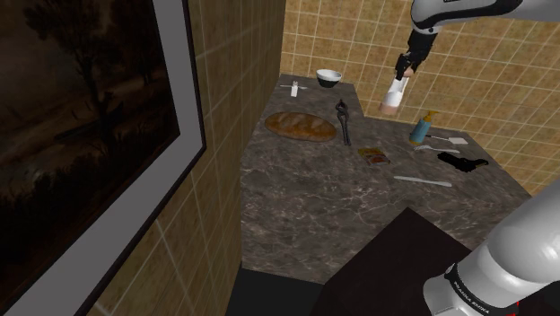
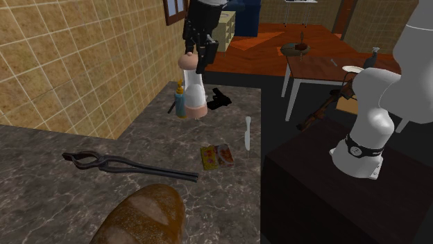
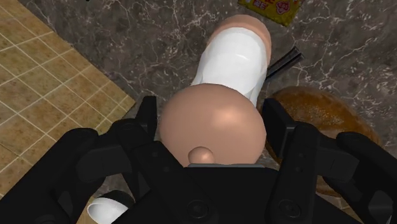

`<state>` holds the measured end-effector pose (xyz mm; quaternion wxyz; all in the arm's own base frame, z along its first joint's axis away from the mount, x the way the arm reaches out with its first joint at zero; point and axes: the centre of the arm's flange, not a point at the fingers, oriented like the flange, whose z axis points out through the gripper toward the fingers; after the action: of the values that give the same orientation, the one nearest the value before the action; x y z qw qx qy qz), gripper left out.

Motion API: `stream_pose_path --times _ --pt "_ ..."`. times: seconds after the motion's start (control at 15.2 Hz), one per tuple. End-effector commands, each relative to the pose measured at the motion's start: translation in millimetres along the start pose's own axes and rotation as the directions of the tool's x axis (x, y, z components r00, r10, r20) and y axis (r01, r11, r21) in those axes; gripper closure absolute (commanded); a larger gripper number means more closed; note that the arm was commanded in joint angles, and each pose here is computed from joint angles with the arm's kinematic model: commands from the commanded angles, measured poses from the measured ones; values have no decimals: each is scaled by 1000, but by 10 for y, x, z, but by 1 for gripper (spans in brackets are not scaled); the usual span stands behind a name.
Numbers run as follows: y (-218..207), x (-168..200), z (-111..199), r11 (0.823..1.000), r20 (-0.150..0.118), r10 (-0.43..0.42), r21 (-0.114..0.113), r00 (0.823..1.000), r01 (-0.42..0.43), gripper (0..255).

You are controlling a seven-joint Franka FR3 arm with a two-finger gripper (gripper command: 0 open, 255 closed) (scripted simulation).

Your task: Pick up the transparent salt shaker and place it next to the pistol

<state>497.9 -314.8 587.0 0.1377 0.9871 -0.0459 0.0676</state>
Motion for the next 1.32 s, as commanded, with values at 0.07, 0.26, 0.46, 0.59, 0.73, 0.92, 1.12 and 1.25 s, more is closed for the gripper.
stream_pose_path --times 0.07,0.26,0.46,0.59,0.73,0.92,1.12,1.25 --pt "336 -160 159 1000 -1 -1 0 1000 1 255" --pt "663 -297 334 1000 -1 -1 0 1000 1 255" --pt "991 -435 509 1000 -1 -1 0 1000 1 255" --pt "1209 -526 626 1000 -1 -1 0 1000 1 255" --pt "1428 -618 743 1000 -1 -1 0 1000 1 255" --pt "1755 -755 918 1000 -1 -1 0 1000 1 255" --pt "2083 -892 1093 1000 -1 -1 0 1000 1 255" --pt "2301 -984 1209 1000 -1 -1 0 1000 1 255"
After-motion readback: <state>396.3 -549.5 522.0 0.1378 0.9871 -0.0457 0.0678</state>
